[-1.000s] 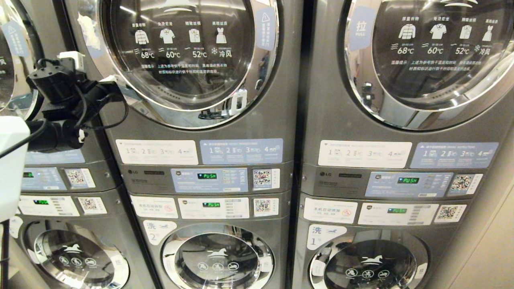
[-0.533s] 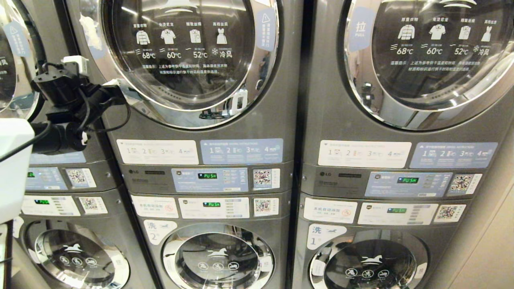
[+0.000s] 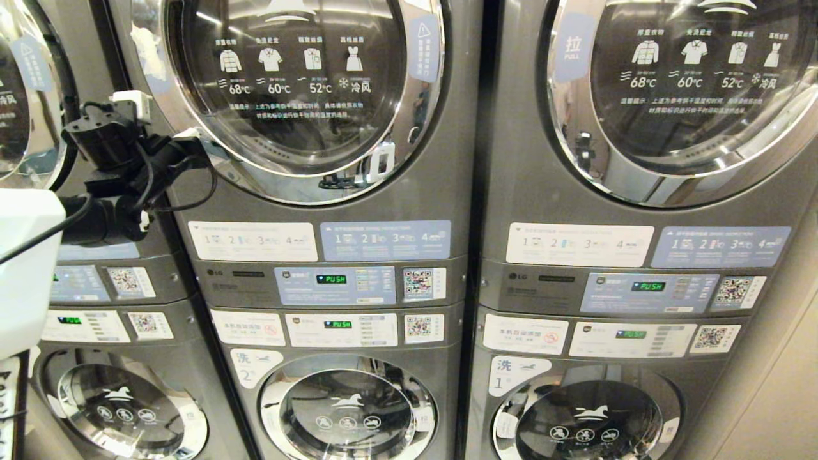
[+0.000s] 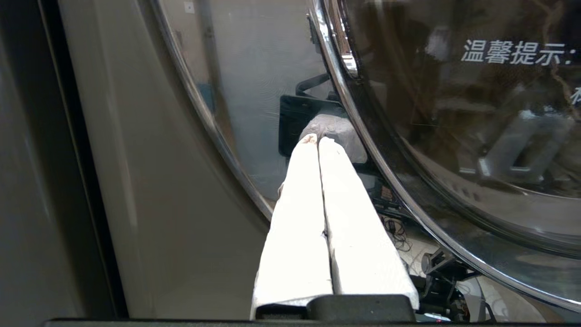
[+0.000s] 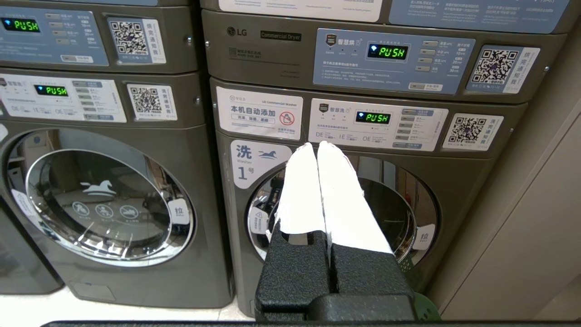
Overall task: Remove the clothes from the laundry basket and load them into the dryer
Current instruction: Close the dryer
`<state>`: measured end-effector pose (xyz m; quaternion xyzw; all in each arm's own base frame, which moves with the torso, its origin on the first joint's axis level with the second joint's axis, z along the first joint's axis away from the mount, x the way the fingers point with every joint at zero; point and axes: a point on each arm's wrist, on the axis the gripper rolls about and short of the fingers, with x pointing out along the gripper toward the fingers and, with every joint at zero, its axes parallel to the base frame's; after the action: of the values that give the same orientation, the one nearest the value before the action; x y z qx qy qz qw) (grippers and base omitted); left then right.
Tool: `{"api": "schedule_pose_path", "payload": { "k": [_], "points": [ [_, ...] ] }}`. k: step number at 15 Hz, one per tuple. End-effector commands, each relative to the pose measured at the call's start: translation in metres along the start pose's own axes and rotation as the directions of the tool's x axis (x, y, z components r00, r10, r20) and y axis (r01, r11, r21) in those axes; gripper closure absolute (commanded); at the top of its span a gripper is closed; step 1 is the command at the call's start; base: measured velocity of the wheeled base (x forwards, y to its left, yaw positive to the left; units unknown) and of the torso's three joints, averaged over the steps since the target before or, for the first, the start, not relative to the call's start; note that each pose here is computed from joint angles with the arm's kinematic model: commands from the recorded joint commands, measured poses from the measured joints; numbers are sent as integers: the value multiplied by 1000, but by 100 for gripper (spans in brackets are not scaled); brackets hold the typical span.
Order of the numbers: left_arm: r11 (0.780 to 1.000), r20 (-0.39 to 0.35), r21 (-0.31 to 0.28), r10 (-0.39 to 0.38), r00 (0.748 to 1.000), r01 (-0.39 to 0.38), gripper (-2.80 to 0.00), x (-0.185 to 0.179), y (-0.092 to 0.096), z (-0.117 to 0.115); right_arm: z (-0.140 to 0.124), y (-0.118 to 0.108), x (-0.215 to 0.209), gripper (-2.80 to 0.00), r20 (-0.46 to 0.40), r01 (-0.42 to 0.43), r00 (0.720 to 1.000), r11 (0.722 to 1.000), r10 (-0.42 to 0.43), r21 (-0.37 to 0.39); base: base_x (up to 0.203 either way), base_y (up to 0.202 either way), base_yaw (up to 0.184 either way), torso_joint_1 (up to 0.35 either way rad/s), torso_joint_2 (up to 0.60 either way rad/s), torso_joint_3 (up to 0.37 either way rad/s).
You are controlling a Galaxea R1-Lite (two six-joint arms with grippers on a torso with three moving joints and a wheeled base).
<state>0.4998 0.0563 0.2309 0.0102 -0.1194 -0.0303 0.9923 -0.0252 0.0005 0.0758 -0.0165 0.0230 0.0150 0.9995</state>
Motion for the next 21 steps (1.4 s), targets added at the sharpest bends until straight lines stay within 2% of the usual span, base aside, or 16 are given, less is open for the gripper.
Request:
{"api": "schedule_pose_path", "payload": {
  "k": [1, 11, 16, 21],
  "points": [
    [1000, -2, 0, -2, 1000, 2, 0, 0, 0, -2, 0, 0, 0, 0, 2, -1, 1000, 1000, 1, 0, 0, 0, 0, 0, 0, 0],
    [1000, -17, -3, -2, 1000, 2, 0, 2, 0, -12, 0, 0, 0, 0, 1, -1, 1000, 1000, 1, -2, 0, 0, 0, 0, 0, 0],
    [1000, 4, 1, -4, 1000, 4, 0, 3, 0, -14, 0, 0, 0, 0, 2, -1, 1000, 1000, 1, -2, 0, 0, 0, 0, 0, 0],
    [999, 0, -4, -32, 999, 32, 0, 5, -11, -15, 0, 0, 0, 0, 2, 0, 1000, 1000, 0, 0, 0, 0, 0, 0, 0, 0]
  ]
}}
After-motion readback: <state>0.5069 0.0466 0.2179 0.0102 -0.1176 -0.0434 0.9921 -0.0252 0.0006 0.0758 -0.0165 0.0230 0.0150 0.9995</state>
